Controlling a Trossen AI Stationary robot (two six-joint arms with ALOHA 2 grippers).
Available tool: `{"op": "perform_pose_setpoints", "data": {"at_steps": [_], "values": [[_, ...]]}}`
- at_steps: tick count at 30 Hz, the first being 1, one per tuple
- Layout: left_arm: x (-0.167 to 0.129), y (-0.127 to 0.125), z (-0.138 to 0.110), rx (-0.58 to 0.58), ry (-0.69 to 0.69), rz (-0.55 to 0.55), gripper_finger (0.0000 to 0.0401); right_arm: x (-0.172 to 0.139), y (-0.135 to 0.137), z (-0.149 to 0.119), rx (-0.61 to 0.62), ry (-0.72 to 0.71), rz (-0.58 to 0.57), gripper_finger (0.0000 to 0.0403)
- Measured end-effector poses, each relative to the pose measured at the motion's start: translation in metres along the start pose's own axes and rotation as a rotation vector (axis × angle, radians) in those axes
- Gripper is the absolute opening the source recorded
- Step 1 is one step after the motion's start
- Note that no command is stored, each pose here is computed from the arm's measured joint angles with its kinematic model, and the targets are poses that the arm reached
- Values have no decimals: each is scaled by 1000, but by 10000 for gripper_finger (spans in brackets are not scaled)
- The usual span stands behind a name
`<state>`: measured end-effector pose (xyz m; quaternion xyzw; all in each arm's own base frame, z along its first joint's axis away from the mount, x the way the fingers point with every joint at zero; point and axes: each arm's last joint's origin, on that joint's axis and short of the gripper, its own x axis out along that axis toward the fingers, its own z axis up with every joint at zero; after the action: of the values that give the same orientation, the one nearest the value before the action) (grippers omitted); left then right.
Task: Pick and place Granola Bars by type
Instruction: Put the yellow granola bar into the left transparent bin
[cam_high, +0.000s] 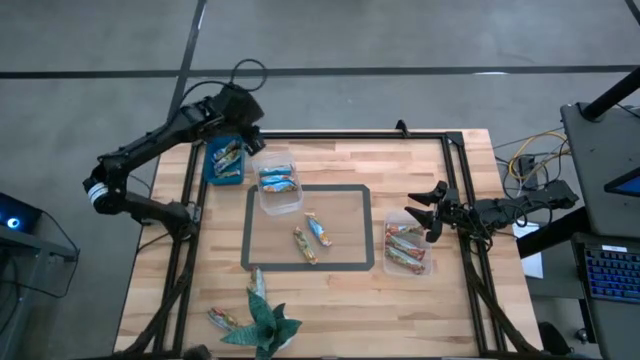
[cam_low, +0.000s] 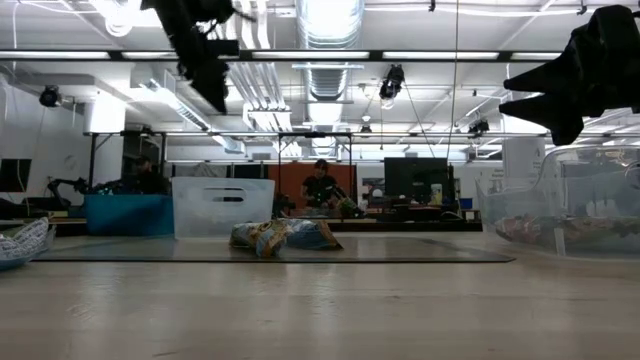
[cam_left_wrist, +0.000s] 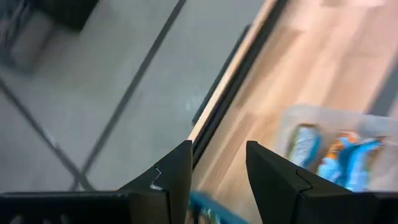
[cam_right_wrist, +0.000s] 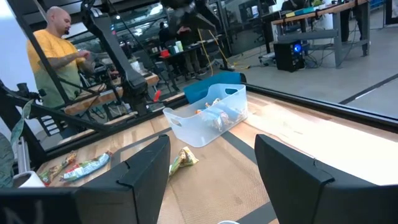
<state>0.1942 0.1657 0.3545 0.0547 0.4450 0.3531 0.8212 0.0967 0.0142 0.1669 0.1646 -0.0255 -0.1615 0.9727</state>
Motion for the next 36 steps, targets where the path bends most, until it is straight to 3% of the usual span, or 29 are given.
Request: {"op": "perform_pose_setpoints", "data": {"at_steps": [12,18,24,29,36], "values": [[-26,-60,40,275,-94,-208,133,0,0,0,0,0,0,224],[-16,-99,51,510,-97,-280,133,0,0,0,0,0,0,224],[0,-134,61,630,-37,-344,133,0,0,0,0,0,0,224],[8,-160,67,831,-7,-389,133,0,0,0,0,0,-1,224],[6,-187,70,1108,-106,-490,141,0,0,0,0,0,0,224]]}}
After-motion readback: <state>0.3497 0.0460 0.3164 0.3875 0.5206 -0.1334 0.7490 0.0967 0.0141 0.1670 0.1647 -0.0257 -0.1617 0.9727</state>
